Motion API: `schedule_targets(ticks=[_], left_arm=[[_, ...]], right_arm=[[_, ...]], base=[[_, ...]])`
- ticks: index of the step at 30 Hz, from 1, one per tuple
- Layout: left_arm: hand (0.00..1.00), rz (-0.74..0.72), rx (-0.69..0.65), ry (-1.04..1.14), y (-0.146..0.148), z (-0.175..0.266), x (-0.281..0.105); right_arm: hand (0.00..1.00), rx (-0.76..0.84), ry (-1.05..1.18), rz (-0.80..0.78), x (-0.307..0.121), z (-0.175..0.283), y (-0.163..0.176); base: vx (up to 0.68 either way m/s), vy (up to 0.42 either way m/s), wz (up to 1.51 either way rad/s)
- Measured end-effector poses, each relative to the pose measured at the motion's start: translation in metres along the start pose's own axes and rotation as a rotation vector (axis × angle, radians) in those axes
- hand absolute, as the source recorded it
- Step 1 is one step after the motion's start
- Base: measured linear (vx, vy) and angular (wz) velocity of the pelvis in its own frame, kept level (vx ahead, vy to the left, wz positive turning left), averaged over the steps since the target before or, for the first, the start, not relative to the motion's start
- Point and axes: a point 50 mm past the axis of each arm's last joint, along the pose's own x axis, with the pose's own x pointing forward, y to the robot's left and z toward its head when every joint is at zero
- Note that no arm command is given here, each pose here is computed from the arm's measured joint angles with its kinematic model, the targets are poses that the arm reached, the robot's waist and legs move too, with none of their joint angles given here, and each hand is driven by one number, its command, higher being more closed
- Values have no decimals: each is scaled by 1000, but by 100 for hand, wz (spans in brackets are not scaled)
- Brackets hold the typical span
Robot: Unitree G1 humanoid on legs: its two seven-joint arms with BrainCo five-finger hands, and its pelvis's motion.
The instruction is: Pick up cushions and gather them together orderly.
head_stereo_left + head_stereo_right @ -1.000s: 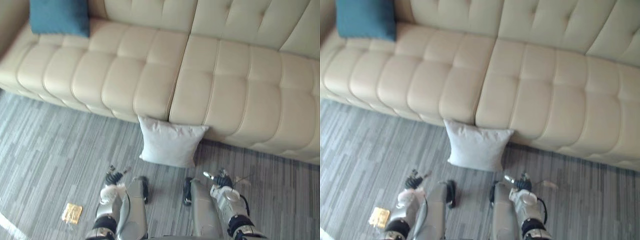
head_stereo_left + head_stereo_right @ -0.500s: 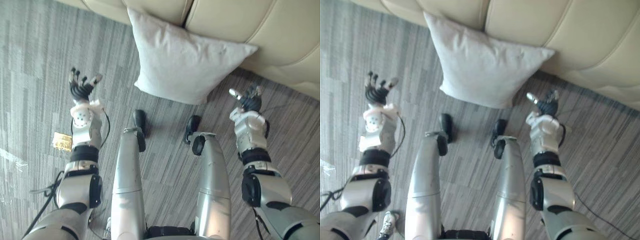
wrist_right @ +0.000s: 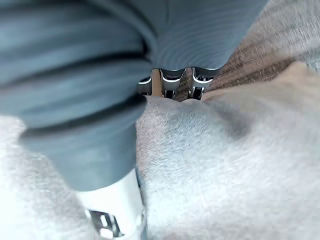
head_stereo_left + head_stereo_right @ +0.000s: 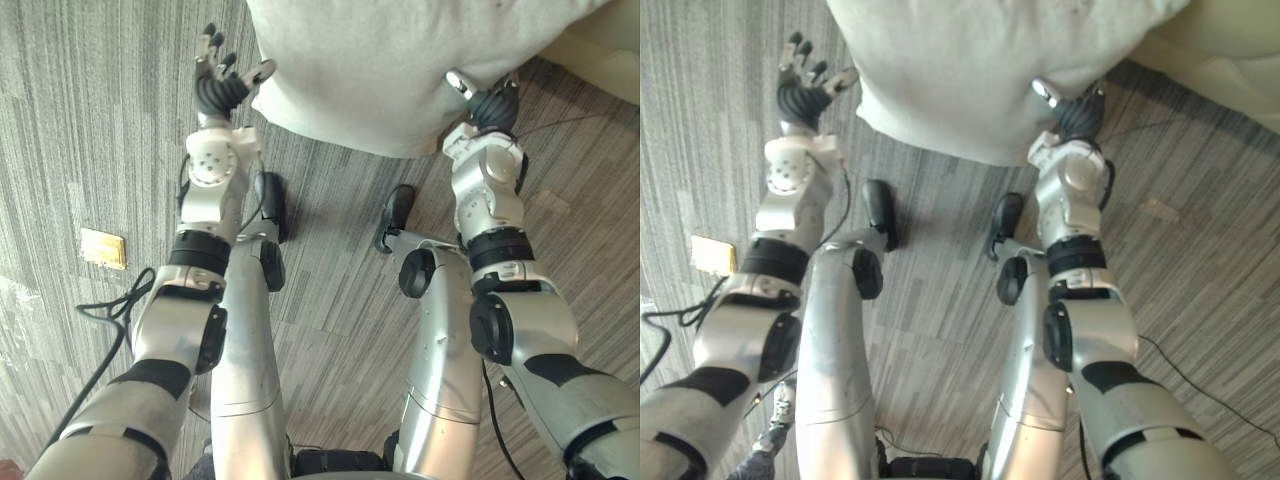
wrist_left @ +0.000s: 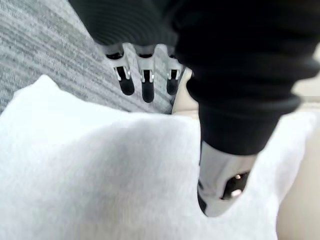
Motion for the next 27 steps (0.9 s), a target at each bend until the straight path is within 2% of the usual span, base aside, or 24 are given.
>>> schedule_targets(ticks=[2,7,14,23,27], left_arm=[[100,10,-5,-11,-5,5,2],[100,87,33,-49,12,15,6],[100,103,28,-107,19,23,-1],[100,77,-53,-86,18,-12,-48],[100,61,-85,10,13,-49,-95]], right_arm=[[100,2,-5,20,-1,1,5],[100,39,-5,80,-8,0,18],[100,92,-7,159,-33,-13,26],[100,177,-16,158,-77,-35,7],[100,147,-13,127,-110,-48,-19]], base=[[6,37,-6],[-20,21,-11],[-14,13,-9],[13,-38,-1],[128,-52,-3]])
